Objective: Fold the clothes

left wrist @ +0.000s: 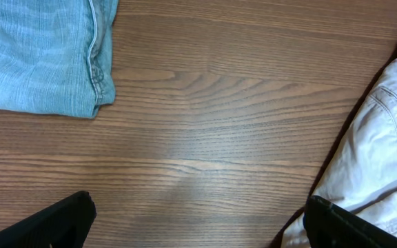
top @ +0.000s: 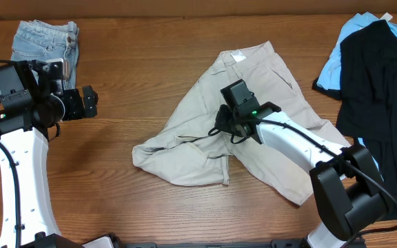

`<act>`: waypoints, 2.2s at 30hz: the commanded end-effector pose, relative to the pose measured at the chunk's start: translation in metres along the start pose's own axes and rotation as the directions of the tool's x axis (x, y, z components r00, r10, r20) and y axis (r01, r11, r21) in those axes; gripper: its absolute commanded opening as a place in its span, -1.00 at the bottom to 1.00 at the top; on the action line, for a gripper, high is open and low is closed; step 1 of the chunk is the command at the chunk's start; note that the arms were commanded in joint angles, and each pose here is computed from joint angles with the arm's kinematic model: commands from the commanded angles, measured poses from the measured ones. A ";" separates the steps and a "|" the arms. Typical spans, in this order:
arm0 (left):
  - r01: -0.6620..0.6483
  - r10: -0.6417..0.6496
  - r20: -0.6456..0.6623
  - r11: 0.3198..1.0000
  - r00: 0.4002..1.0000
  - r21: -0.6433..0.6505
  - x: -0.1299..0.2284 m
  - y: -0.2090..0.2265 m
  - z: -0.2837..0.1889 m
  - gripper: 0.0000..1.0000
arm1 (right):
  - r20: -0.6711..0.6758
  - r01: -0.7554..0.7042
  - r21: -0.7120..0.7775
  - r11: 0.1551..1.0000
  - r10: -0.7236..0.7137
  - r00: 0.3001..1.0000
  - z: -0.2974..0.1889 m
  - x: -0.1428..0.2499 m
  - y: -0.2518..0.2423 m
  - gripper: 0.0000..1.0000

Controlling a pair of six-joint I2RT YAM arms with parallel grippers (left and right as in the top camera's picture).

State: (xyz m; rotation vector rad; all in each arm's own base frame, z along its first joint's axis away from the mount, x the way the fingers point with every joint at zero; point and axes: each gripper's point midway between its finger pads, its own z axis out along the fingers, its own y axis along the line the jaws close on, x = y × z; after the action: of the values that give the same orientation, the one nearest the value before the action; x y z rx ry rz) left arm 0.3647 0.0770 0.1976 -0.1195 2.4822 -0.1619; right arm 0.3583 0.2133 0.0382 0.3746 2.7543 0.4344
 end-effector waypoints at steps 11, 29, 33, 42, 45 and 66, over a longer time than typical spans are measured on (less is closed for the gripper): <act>-0.001 0.001 0.011 1.000 1.000 0.018 -0.005 -0.003 -0.001 0.99 | 0.071 0.098 -0.115 0.989 -0.090 0.993 -0.006 -0.018 0.034 -0.92; -0.008 0.007 0.031 1.000 0.999 0.015 -0.010 -0.003 -0.001 1.00 | 0.114 0.222 -0.248 0.943 -0.199 0.973 -0.030 -0.030 0.085 -0.92; -0.008 0.008 0.033 1.000 0.999 0.014 -0.011 -0.003 -0.001 1.00 | 0.135 0.257 -0.267 0.929 -0.228 0.964 -0.036 -0.030 0.099 -0.92; -0.009 0.009 0.036 1.000 0.999 0.014 -0.011 -0.003 -0.001 1.00 | 0.162 0.286 -0.297 0.911 -0.247 0.955 -0.045 -0.029 0.118 -0.92; -0.009 0.009 0.036 1.000 0.999 0.014 -0.011 -0.003 -0.001 1.00 | 0.162 0.289 -0.299 0.910 -0.250 0.955 -0.045 -0.028 0.119 -0.92; -0.008 0.008 0.035 1.000 0.999 0.015 -0.011 -0.003 -0.001 1.00 | 0.326 0.384 -0.411 0.827 -0.260 0.909 -0.067 -0.028 0.178 -0.92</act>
State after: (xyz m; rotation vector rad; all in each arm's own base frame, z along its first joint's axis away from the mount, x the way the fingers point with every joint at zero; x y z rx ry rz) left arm 0.3692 0.0774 0.2008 -0.1111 2.4597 -0.1614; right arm 0.3902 0.3379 0.1437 -0.1324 2.3737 0.8243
